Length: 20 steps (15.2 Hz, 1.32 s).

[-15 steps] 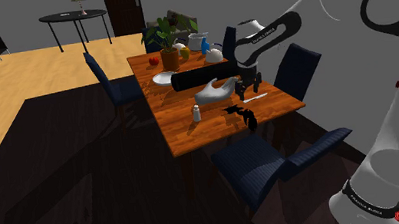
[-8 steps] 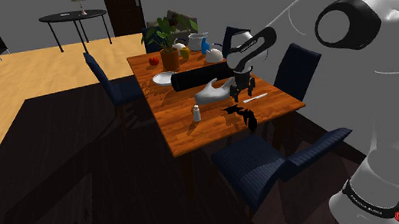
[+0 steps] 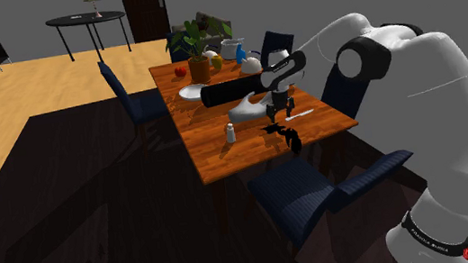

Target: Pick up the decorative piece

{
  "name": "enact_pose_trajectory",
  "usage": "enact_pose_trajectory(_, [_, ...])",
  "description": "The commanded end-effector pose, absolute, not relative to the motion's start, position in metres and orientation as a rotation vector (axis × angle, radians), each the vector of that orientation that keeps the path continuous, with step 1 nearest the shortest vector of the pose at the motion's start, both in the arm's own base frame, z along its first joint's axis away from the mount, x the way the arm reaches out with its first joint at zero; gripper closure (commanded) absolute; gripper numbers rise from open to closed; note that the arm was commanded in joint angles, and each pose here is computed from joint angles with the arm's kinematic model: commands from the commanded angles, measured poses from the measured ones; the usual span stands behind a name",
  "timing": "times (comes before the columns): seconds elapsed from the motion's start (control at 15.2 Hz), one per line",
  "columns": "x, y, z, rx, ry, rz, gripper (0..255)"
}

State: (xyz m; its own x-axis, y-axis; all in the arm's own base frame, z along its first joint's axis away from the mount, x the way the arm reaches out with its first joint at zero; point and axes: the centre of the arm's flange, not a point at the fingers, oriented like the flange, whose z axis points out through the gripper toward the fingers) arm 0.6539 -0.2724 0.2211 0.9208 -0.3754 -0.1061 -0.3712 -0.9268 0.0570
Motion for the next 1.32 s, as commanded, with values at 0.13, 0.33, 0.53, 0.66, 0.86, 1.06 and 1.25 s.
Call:
enact_pose_trajectory(0.13, [0.684, -0.305, 0.189, 3.045, -0.653, -0.187, 0])
enact_pose_trajectory(0.33, [0.702, -0.328, 0.164, 3.044, -0.697, -0.193, 0])
enact_pose_trajectory(0.53, [0.703, -0.328, 0.148, 3.044, -0.697, -0.193, 0])
enact_pose_trajectory(0.66, [0.703, -0.328, 0.138, 3.044, -0.697, -0.193, 0])
enact_pose_trajectory(0.86, [0.702, -0.328, 0.124, 3.044, -0.697, -0.193, 0])
enact_pose_trajectory(1.06, [0.703, -0.329, 0.125, 3.044, -0.696, -0.193, 255])
enact_pose_trajectory(1.25, [0.703, -0.329, 0.125, 3.044, -0.696, -0.193, 255])
